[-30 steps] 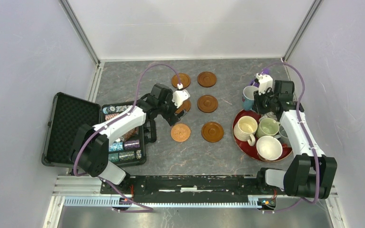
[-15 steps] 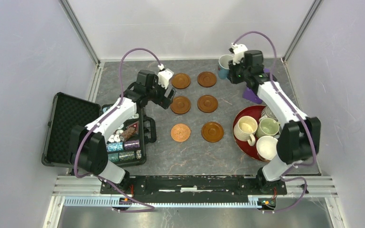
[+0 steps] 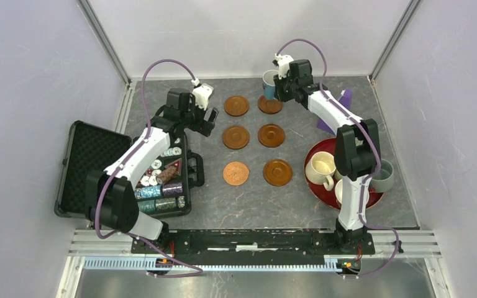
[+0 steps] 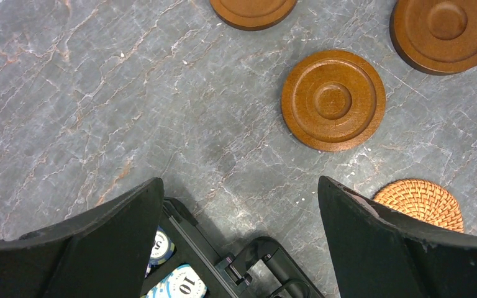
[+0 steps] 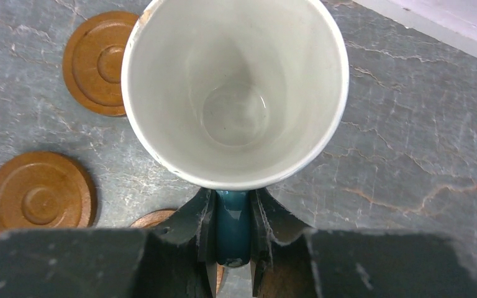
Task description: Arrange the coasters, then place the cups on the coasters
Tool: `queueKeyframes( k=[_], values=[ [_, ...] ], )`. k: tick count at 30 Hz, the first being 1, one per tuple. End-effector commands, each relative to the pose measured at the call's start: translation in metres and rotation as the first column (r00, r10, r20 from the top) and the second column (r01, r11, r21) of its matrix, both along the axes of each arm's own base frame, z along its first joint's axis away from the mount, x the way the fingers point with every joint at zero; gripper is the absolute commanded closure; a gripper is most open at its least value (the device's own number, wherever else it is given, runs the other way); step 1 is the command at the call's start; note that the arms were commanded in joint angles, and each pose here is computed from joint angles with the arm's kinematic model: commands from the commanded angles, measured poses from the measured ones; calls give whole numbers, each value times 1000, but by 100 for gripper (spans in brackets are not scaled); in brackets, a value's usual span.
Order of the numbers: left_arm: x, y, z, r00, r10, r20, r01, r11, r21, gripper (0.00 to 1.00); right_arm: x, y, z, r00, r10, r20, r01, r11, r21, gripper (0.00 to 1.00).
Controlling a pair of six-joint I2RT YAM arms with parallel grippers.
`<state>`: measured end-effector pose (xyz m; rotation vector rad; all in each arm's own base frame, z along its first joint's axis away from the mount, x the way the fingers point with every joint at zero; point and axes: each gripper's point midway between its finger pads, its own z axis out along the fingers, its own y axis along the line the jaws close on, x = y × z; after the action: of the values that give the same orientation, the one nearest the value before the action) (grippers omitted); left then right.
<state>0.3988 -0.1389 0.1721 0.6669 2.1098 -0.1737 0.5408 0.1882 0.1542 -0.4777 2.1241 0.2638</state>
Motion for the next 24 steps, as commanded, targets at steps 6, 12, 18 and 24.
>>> queueKeyframes(
  k=[6,12,18,24],
  values=[
    [-2,5,16,999,44,25,-43,998,-40,0,30,28,39,963,210,170,-214,977,4,100],
    [-2,5,16,999,42,22,-41,998,-38,0,40,19,25,970,196,146,-191,980,-46,100],
    [0,4,17,999,43,17,-42,998,-39,0,43,10,9,976,187,114,-184,982,-39,100],
    [0,2,17,999,40,13,-39,998,-45,0,47,5,-5,977,194,93,-194,981,-13,100]
  ],
)
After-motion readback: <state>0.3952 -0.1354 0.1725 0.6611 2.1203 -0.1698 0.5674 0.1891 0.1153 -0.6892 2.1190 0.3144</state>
